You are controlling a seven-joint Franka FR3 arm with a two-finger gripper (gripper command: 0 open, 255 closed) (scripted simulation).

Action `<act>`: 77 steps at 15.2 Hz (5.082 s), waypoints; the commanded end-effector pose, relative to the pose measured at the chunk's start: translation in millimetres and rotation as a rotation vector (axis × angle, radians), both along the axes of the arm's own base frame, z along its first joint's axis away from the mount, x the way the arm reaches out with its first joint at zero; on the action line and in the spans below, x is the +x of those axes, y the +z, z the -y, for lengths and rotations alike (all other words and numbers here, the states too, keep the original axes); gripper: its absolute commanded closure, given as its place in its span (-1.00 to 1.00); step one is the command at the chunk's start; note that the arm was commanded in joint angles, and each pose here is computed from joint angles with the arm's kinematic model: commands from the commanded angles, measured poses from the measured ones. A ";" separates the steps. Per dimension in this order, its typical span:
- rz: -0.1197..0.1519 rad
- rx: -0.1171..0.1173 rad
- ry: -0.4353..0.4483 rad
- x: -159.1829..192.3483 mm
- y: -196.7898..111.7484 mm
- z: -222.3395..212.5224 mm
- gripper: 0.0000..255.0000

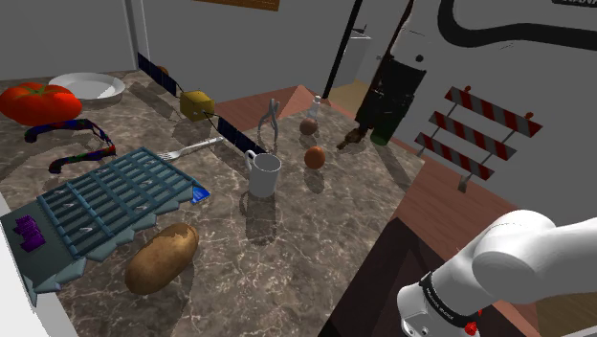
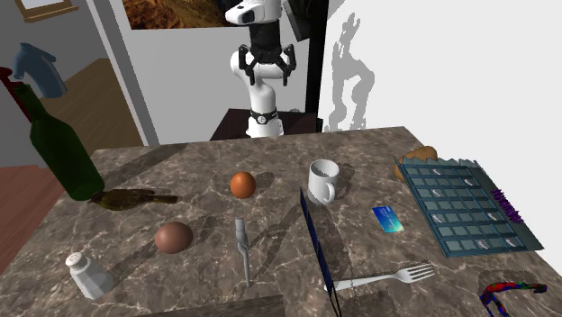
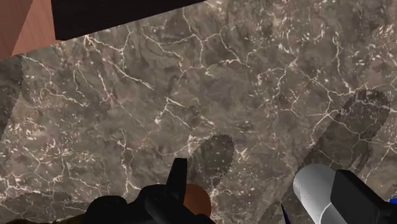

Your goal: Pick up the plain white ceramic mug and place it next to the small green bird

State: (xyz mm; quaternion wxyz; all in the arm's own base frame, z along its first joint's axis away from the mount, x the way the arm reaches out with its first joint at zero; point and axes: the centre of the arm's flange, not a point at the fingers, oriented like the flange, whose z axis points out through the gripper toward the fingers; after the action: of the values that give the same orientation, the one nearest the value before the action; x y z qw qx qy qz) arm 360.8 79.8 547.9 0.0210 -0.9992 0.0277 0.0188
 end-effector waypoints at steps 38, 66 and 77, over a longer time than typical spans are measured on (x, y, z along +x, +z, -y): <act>-0.059 -0.004 -0.119 153.0 -185.2 -133.9 1.00; -0.059 -0.004 -0.119 153.0 -63.8 -133.9 1.00; -0.059 -0.004 -0.119 153.0 -10.2 -133.9 1.00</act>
State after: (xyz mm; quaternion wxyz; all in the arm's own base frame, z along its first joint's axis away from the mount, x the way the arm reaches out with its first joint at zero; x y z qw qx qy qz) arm 514.4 213.9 534.4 0.0195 -0.9948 0.0879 0.0466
